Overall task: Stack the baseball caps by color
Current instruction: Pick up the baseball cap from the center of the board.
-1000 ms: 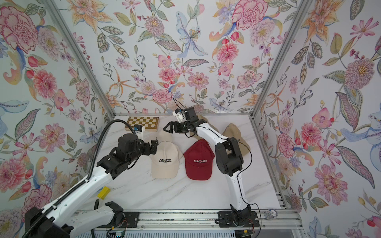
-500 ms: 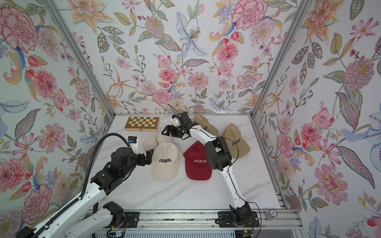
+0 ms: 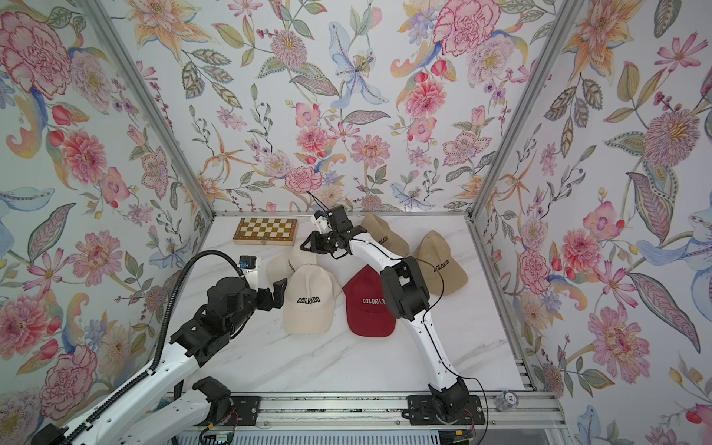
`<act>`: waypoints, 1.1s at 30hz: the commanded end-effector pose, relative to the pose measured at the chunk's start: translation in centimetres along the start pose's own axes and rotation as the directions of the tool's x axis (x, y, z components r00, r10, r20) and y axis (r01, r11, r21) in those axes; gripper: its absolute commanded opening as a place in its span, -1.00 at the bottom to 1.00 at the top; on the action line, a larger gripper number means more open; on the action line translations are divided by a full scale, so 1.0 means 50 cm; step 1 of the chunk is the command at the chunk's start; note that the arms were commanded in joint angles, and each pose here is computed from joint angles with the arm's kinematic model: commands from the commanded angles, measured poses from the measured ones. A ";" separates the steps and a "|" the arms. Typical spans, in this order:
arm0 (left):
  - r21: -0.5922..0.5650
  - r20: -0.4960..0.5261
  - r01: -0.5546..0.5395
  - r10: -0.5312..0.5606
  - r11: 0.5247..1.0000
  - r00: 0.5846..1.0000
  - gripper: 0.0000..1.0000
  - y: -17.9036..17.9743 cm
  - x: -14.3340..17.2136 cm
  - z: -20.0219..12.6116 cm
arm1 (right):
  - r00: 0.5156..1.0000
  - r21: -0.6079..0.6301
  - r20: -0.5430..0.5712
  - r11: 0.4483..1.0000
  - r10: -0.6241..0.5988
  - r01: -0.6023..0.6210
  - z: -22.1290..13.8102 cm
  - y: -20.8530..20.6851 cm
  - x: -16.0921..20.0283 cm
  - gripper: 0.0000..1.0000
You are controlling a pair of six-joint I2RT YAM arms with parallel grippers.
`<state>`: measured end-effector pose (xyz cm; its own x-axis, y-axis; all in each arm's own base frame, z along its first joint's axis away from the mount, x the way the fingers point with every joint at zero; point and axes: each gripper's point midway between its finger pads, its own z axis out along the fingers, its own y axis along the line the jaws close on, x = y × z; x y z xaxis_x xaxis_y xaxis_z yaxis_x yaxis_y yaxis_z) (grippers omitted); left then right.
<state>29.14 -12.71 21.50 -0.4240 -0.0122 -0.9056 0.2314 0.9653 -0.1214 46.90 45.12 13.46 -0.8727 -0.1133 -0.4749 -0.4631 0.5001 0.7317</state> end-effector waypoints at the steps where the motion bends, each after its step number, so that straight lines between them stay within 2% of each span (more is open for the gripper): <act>1: -0.017 0.024 -0.011 0.011 1.000 1.000 0.99 0.011 -0.005 -0.004 | 0.999 -0.029 0.018 0.999 -0.035 0.035 0.023 0.018 -0.015 -0.75; 7: -0.023 0.039 -0.010 0.011 1.000 0.999 0.99 0.014 -0.009 -0.011 | 0.995 -0.087 0.069 0.993 -0.072 0.078 0.027 0.066 -0.061 -1.00; 12: -0.032 0.043 -0.027 0.028 0.999 0.999 0.99 0.018 -0.010 -0.012 | 0.985 -0.130 0.123 0.982 -0.119 0.135 0.007 0.117 -0.100 -1.00; 21: -0.057 0.103 -0.077 0.083 0.995 0.991 0.99 0.023 -0.039 -0.018 | 0.951 -0.165 0.226 0.954 -0.211 0.251 -0.087 0.196 -0.167 -1.00; 33: -0.028 0.169 -0.150 0.152 0.988 0.974 0.99 0.002 -0.074 -0.013 | 0.898 -0.175 0.328 0.915 -0.294 0.364 -0.236 0.284 -0.230 -1.00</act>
<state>29.66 -12.48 23.75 -0.2802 0.0653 -0.9577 0.2653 0.9641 -0.0119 50.19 44.77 27.29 -0.7075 -0.0052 -0.7067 -0.6668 0.3363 0.6650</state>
